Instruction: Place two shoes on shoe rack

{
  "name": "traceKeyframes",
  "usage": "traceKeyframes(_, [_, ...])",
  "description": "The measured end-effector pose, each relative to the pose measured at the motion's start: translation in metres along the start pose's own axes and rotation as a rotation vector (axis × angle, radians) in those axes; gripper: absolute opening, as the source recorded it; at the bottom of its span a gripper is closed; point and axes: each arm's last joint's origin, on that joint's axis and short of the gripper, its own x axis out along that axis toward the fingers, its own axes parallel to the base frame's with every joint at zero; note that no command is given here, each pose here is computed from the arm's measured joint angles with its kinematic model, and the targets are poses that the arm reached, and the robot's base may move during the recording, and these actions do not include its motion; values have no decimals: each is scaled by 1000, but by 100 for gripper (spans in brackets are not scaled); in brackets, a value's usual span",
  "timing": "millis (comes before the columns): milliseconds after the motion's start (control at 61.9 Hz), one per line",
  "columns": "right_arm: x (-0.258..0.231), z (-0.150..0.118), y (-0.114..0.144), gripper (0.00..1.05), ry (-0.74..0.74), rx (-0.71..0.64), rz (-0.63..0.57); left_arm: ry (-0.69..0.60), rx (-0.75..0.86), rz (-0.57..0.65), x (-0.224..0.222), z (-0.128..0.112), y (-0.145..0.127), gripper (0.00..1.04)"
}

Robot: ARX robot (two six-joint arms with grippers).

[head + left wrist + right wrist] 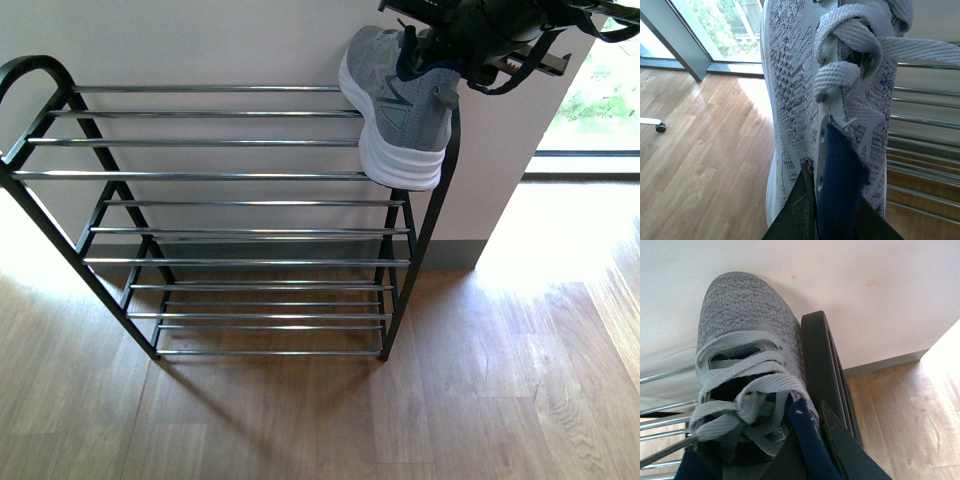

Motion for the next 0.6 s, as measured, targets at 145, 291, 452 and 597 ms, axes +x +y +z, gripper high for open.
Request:
traceKeyframes(145, [-2, 2, -4, 23, 13, 49, -8, 0, 1, 0, 0, 0, 0, 2])
traceKeyframes(291, [-6, 3, -10, 44, 23, 77, -8, 0, 0, 0, 0, 0, 0, 2])
traceKeyframes(452, [-32, 14, -21, 71, 79, 132, 37, 0, 1, 0, 0, 0, 0, 2])
traceKeyframes(597, [-76, 36, -31, 93, 98, 164, 148, 0, 0, 0, 0, 0, 0, 2])
